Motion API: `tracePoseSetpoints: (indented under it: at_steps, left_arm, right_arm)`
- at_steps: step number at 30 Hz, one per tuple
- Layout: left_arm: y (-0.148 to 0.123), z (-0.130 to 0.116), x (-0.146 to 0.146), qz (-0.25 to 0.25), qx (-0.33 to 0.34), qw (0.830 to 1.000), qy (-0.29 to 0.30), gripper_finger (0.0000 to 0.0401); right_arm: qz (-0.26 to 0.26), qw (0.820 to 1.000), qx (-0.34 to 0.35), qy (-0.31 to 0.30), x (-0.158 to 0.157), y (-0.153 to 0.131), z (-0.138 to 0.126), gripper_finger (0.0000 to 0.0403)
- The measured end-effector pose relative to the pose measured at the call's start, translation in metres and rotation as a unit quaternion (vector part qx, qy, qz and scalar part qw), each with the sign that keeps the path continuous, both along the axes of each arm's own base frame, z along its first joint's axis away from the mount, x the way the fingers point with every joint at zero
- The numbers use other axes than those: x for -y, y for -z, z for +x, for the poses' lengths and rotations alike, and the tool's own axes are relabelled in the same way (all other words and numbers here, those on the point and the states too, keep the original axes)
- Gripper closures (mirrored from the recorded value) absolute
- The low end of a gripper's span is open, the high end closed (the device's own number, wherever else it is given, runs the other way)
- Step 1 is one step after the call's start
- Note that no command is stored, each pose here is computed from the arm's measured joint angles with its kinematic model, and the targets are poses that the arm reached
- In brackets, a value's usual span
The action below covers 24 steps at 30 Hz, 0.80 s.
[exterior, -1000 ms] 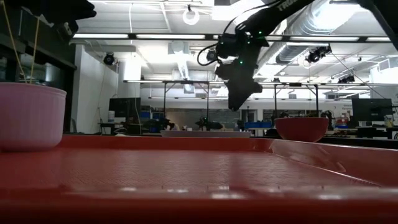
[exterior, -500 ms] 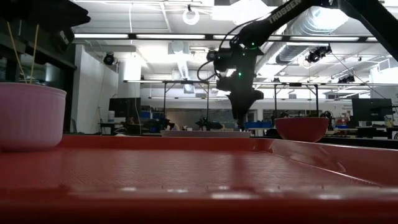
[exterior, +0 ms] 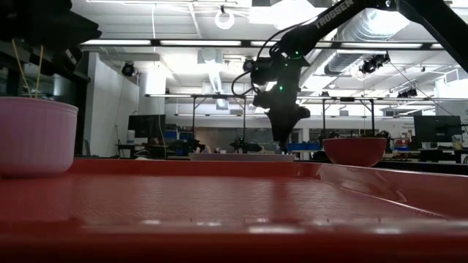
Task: Set up tray
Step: Put the blue plate on the bottom of the pink mug on the orange serving tray
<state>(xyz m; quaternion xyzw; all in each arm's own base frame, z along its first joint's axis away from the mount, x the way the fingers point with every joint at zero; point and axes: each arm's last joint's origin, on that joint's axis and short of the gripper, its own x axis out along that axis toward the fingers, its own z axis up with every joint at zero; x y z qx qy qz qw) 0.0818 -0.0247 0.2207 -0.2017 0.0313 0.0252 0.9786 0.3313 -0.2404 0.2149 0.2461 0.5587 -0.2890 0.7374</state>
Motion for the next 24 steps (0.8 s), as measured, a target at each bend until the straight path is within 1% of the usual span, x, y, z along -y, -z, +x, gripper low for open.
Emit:
tracePoseSetpoints:
  at_steps: [4,8,14,24]
  left_arm:
    - [0.003,-0.001,-0.001,-0.003,0.004,1.0,0.0,0.0316]
    - [0.003,-0.002,-0.001,0.0,0.006,1.0,0.0,0.0316]
    - [0.003,-0.002,-0.001,0.003,0.004,1.0,0.004,0.0316]
    - [0.004,-0.002,0.0,0.004,0.001,1.0,0.012,0.0316]
  right_arm:
    - [-0.001,1.0,-0.007,-0.001,-0.001,0.004,0.002,0.0304]
    - [0.009,1.0,-0.027,-0.003,-0.002,0.021,0.008,0.0304]
    - [-0.013,0.998,-0.063,0.007,0.0,0.042,0.014,0.0304]
    - [-0.009,0.998,-0.064,0.008,-0.002,0.046,0.017,0.0304]
